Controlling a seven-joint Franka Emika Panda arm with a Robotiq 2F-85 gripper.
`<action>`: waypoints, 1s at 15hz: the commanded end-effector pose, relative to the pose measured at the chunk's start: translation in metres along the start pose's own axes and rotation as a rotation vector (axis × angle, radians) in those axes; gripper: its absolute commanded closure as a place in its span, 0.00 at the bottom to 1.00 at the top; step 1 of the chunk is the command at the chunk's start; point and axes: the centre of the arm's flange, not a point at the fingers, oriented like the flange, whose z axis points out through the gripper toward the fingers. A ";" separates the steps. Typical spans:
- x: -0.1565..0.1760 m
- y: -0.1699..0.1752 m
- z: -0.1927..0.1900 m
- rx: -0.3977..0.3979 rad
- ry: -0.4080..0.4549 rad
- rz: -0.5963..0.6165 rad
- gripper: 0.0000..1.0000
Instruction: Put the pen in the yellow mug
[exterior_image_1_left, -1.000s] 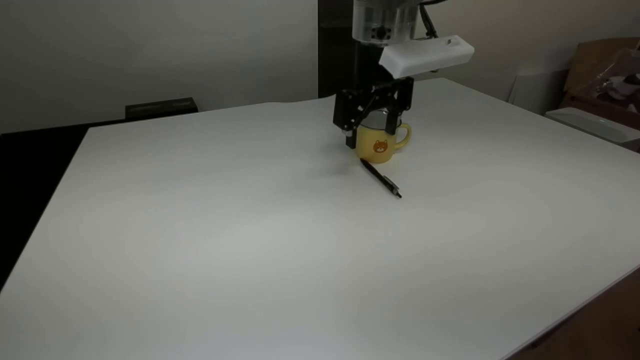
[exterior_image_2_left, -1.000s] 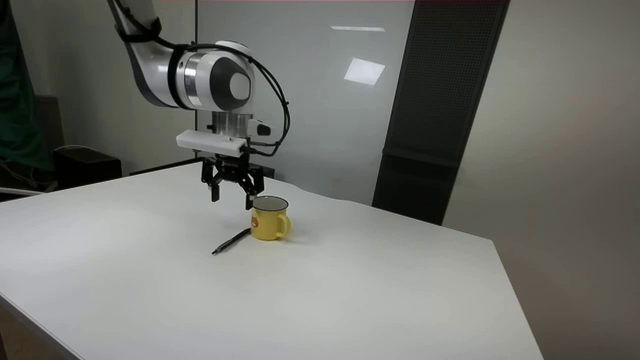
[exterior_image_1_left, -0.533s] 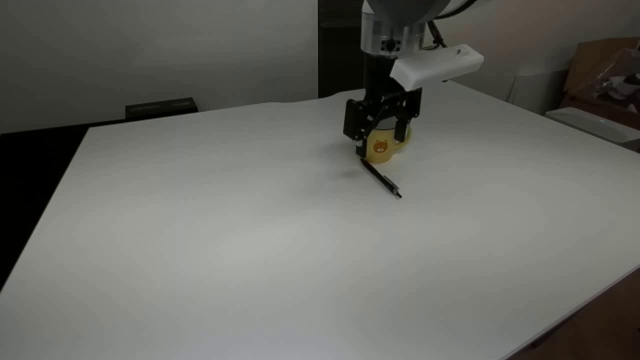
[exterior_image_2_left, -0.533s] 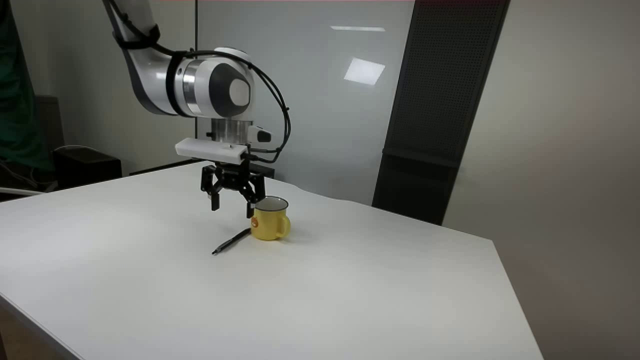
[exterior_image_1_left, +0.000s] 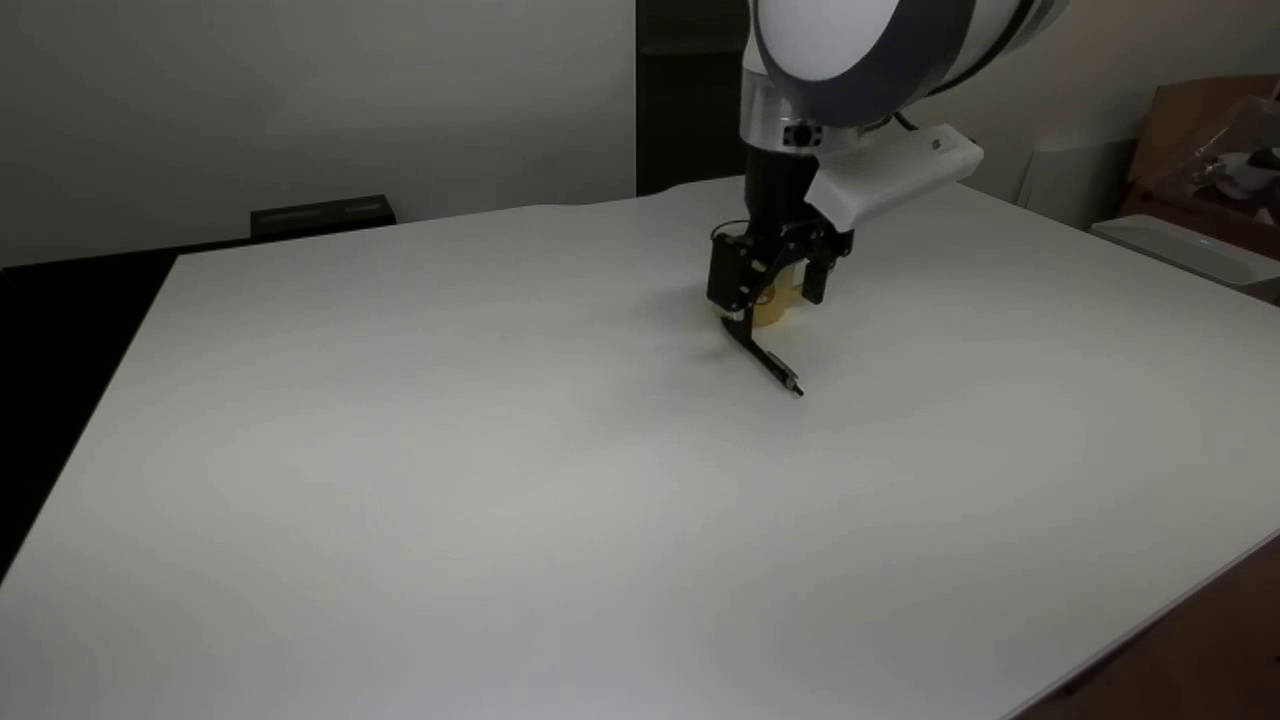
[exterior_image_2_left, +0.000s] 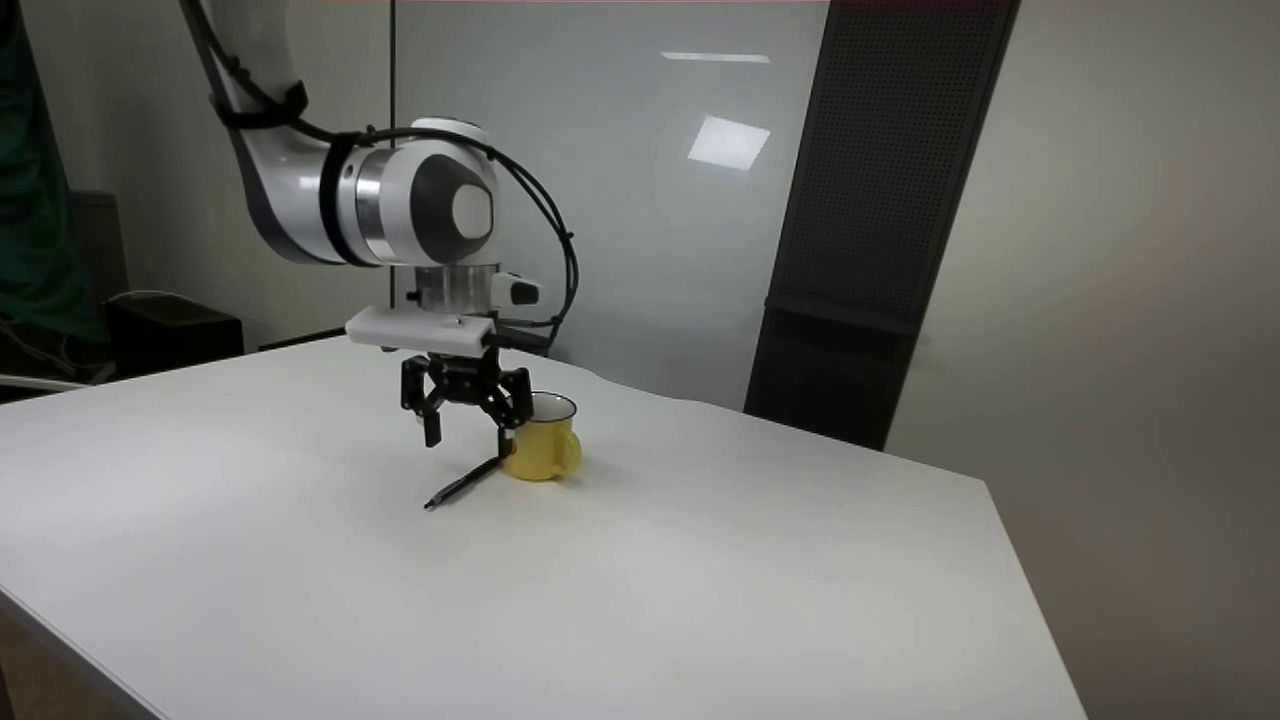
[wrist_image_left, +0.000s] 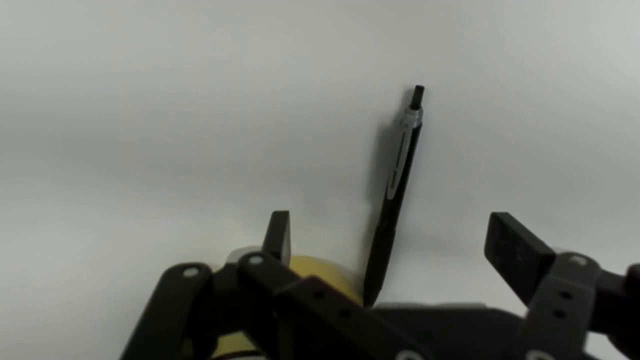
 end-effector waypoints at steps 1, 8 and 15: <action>0.007 0.004 0.008 -0.030 0.022 0.013 0.00; 0.018 0.003 0.021 -0.024 0.017 -0.001 0.00; 0.037 -0.001 0.028 -0.021 0.026 -0.013 0.00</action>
